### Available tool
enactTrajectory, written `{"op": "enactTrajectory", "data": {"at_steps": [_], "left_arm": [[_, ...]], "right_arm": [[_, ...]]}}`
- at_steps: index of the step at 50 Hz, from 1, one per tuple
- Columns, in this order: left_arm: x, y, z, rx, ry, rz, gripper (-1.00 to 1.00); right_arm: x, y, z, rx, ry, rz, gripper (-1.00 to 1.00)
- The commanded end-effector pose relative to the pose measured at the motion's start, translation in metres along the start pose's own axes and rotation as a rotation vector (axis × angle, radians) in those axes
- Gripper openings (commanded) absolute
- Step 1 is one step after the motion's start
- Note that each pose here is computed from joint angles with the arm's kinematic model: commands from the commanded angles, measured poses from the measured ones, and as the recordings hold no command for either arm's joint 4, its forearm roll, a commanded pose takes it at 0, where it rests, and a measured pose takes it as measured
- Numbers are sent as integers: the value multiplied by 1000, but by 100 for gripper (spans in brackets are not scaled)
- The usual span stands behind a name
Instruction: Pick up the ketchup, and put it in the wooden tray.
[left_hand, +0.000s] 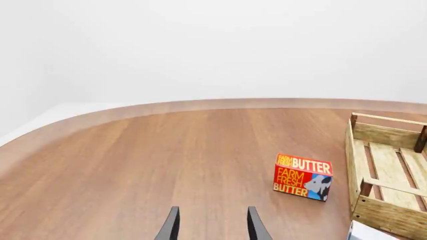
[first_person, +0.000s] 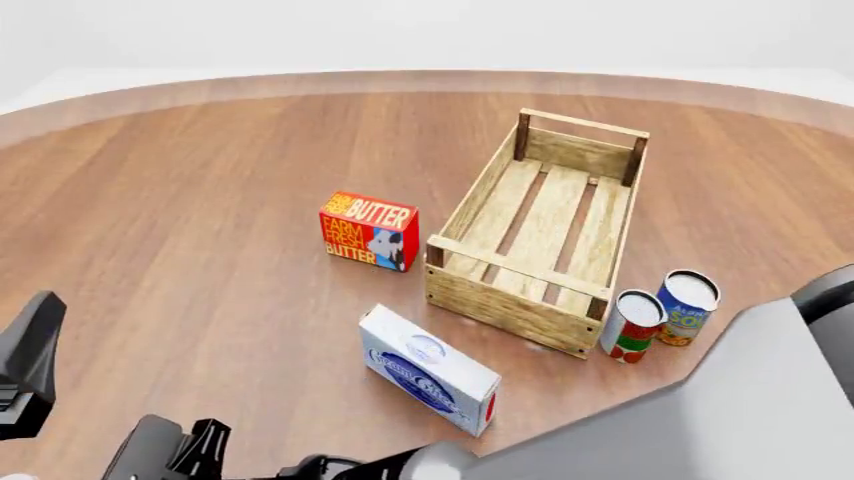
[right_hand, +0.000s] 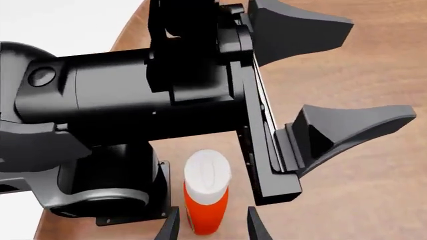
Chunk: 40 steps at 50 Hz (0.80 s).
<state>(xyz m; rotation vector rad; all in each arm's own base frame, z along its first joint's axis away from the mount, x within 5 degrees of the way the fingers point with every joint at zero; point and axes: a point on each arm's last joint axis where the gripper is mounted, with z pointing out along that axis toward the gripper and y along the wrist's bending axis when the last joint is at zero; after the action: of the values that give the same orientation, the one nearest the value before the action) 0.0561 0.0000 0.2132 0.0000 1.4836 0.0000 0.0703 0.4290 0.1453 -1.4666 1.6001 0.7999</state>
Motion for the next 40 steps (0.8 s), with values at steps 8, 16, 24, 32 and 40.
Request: {"op": "enactTrajectory", "data": {"at_steps": [8, 16, 24, 32, 40], "left_arm": [[0, 0, 0, 0, 0, 0, 100], [0, 0, 0, 0, 0, 0, 100], [0, 0, 0, 0, 0, 0, 100], [0, 0, 0, 0, 0, 0, 100], [0, 0, 0, 0, 0, 0, 100]], "right_arm": [[13, 2, 15, -3, 20, -12, 100], [18, 4, 20, -8, 27, -12, 100], [20, 2, 23, -3, 29, -12, 100], [21, 3, 28, -4, 25, -13, 100], [20, 6, 30, -10, 22, -23, 100]]}}
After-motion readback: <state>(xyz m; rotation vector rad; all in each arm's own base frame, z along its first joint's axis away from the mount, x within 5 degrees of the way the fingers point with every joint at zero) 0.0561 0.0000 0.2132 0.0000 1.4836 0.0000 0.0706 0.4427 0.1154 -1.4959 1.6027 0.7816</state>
